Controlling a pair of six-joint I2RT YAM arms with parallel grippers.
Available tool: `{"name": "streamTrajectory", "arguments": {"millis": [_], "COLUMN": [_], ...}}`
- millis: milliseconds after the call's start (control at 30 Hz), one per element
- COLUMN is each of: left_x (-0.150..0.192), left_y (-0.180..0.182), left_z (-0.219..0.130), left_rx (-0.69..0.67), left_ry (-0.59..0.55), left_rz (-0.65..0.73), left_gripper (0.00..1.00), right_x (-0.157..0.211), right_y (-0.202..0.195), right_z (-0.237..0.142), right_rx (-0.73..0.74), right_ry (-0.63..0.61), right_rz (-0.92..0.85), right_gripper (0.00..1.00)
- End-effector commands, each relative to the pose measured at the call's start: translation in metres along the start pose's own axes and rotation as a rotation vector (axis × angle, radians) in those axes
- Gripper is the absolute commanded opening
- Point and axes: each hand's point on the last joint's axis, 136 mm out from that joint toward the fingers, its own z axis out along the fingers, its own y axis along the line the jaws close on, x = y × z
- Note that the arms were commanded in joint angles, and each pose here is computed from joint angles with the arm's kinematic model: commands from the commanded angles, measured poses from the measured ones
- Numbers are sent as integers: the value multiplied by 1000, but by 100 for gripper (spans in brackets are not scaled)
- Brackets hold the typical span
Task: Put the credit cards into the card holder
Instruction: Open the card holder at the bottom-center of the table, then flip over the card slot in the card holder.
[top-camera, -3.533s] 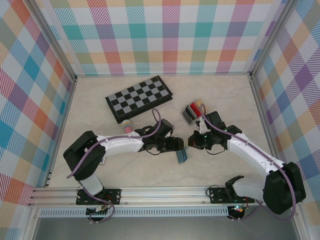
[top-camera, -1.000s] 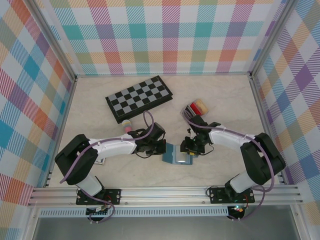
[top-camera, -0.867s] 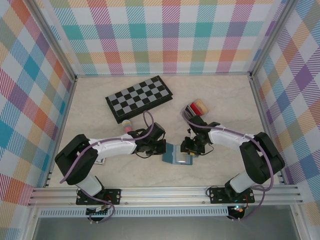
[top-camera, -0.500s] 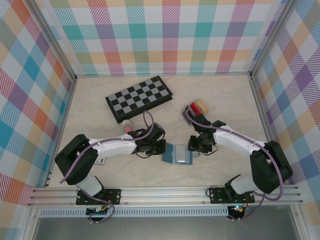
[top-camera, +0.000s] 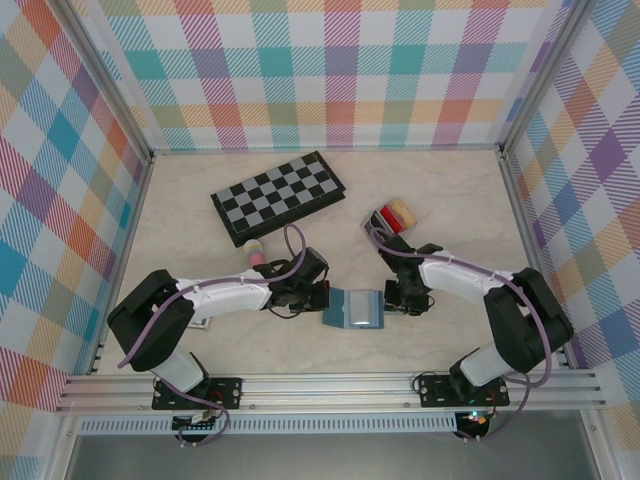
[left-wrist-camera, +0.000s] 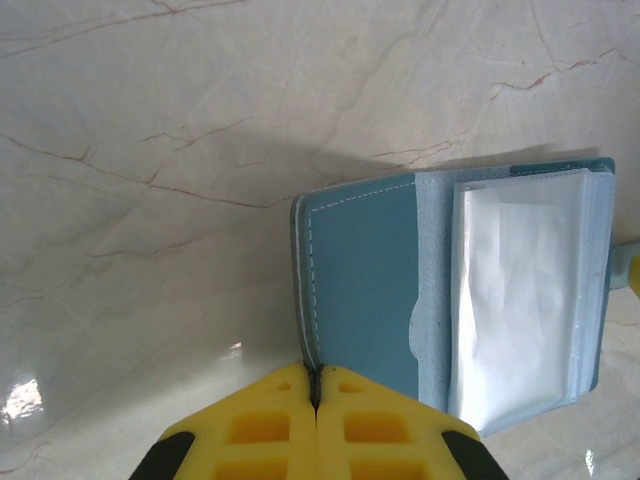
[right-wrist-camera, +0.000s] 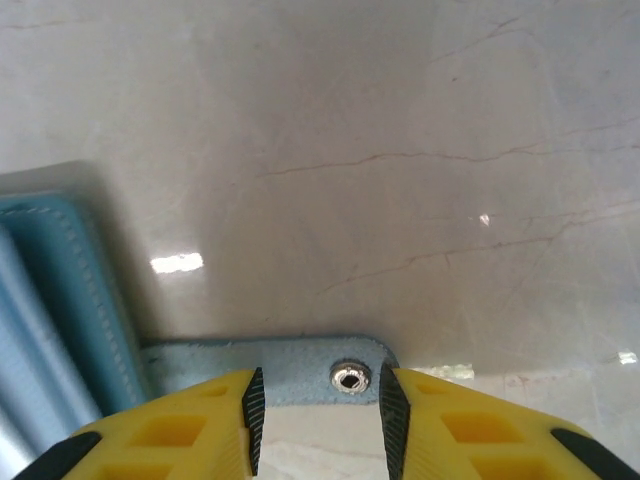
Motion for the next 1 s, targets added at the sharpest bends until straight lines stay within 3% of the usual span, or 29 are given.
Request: {"name": "streamTrajectory", "arguments": {"millis": [0, 133, 267, 433, 567, 700, 967], "left_x": [1, 3, 3, 0, -2, -3, -2], "left_y": [7, 8, 8, 6, 4, 3, 3], "left_z": [0, 3, 3, 1, 0, -1, 0], "left_rx": [-10, -5, 2, 7, 12, 16, 14], "left_ry": [2, 7, 0, -13, -20, -23, -19], "left_rz": [-17, -25, -35, -37, -39, -42, -44], "left_gripper": [0, 0, 0, 0, 0, 0, 0], "right_x": [1, -2, -12, -22, -18, -13, -5], "right_y": [-1, 5, 8, 35, 68, 87, 85], "right_z": [9, 5, -23, -67, -82, -77, -36], "right_rx": [23, -3, -31, -211, -401, -445, -359], "right_ry": [15, 8, -76, -178, -165, -135, -27], "right_rz": [0, 1, -16, -62, -100, -124, -119], "right_gripper": [38, 38, 39, 43, 44, 44, 43]}}
